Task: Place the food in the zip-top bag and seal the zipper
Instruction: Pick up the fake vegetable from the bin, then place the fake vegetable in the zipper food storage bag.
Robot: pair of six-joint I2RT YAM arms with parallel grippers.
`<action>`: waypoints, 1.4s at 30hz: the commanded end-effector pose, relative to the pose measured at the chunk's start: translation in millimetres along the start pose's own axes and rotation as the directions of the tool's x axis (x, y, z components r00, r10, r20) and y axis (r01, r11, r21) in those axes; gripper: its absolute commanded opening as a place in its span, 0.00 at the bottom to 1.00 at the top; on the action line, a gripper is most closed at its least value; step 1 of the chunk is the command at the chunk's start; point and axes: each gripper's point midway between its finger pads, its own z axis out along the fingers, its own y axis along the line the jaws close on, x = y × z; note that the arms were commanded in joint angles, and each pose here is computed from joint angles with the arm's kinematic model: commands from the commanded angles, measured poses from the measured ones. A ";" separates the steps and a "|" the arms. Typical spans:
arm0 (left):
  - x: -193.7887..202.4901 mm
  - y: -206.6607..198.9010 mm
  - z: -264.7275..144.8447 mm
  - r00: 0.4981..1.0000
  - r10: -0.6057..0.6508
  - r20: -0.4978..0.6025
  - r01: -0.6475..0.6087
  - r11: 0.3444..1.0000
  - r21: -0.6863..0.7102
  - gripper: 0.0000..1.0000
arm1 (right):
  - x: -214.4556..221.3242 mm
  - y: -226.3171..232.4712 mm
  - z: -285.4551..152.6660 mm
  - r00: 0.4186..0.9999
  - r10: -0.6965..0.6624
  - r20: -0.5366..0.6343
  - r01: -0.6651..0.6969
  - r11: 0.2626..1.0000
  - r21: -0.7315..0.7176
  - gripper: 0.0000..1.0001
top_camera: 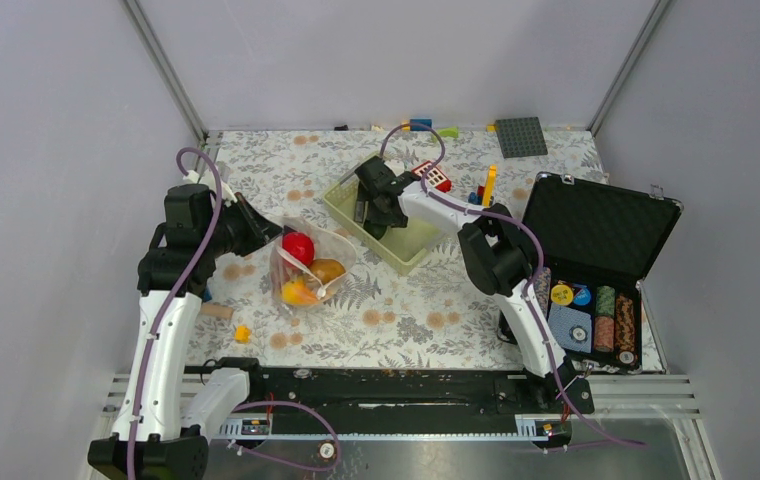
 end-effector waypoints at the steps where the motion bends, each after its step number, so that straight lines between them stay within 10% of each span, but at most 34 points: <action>1: -12.7 -9.4 0.4 0.998 0.025 0.049 -0.028 0.998 0.050 0.00 | 7.8 2.9 -4.4 0.999 0.039 -0.037 -0.040 0.999 -0.015 0.81; 8: -12.5 -9.8 -0.1 0.998 0.026 0.049 -0.028 0.998 0.052 0.00 | -9.9 7.8 -18.5 0.996 0.072 0.043 -0.070 0.996 -0.057 0.40; 18: -12.7 -9.6 0.4 0.999 0.026 0.047 -0.028 0.998 0.052 0.00 | -62.0 8.6 -124.9 0.946 0.047 0.322 0.033 0.970 -0.240 0.29; 22: -12.5 -9.7 1.5 0.999 0.025 0.041 -0.027 0.998 0.054 0.00 | -63.8 39.3 -199.2 0.908 0.061 0.415 0.178 0.840 -0.512 0.29; 29: -11.9 -10.1 2.6 0.999 0.026 0.033 -0.028 0.998 0.059 0.00 | 7.5 108.1 -319.4 0.851 -0.071 0.520 0.516 0.302 -0.802 0.26; 37: -11.0 -11.2 2.1 0.999 0.035 0.029 -0.037 0.997 0.068 0.00 | 69.7 133.6 -327.8 0.764 -0.268 0.586 0.638 0.178 -0.750 0.28; 42: -10.7 -13.1 0.8 0.999 0.038 0.032 -0.041 0.996 0.079 0.00 | 73.9 131.7 -296.0 0.752 -0.350 0.560 0.655 0.297 -0.695 0.31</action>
